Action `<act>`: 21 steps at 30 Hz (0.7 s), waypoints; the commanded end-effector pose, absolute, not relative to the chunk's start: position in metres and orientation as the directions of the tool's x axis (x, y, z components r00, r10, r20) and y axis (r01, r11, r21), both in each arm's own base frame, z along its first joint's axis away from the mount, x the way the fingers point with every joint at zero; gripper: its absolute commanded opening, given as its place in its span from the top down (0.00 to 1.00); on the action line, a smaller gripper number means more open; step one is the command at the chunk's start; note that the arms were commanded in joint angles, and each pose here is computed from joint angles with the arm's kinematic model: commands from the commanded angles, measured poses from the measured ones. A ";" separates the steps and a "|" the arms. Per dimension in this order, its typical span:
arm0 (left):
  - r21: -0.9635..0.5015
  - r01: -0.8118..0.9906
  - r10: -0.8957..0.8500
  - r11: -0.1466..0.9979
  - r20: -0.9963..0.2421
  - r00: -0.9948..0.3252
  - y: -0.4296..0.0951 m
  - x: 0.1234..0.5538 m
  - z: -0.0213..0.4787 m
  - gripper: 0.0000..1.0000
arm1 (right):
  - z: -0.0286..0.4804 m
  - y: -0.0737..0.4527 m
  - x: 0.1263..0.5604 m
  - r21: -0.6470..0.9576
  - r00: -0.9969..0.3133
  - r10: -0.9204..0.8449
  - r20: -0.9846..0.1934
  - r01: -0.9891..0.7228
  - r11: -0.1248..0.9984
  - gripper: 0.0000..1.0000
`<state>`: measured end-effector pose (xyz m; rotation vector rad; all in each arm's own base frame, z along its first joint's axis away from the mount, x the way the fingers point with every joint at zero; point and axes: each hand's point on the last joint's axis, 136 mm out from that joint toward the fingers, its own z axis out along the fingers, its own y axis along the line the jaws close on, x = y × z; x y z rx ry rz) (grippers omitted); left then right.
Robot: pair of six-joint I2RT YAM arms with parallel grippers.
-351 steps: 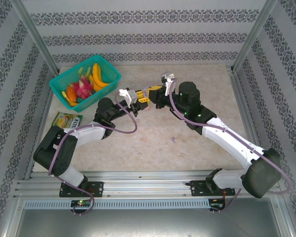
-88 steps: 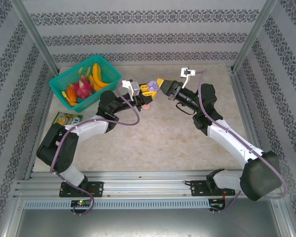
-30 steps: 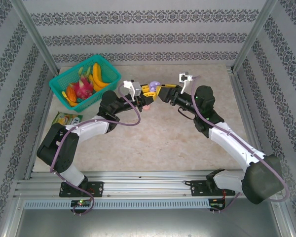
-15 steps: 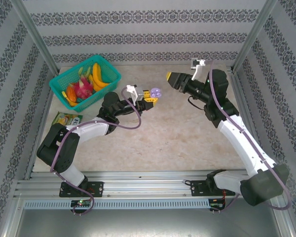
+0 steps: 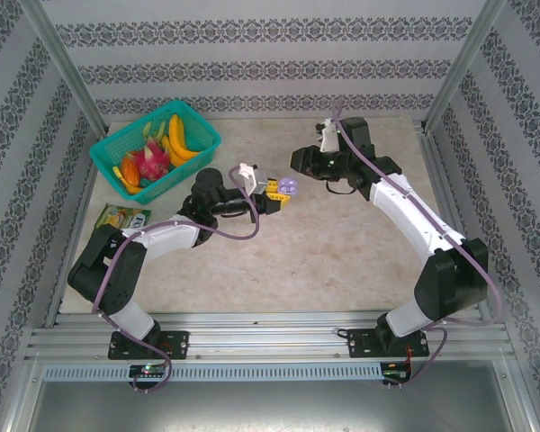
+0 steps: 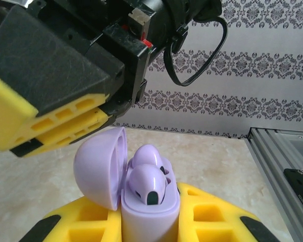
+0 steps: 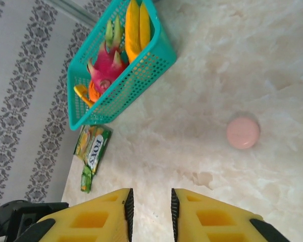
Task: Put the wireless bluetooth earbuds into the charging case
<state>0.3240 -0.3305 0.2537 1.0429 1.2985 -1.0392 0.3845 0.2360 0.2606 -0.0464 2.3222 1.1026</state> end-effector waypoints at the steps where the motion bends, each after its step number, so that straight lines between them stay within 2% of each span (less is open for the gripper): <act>1: 0.033 0.984 0.000 0.172 -0.999 0.033 -0.341 0.318 0.256 1.00 | 0.268 0.250 0.372 0.686 -0.845 0.128 -0.519 -0.323 0.653 0.73; 9: 0.035 0.974 -0.004 0.223 -0.999 0.036 -0.341 0.331 0.257 1.00 | 0.250 0.253 0.342 0.643 -0.858 0.061 -0.510 -0.334 0.689 0.76; 21: 0.010 0.962 -0.016 0.273 -1.000 0.015 -0.343 0.347 0.255 1.00 | 0.257 0.243 0.314 0.663 -0.852 0.104 -0.514 -0.317 0.678 0.78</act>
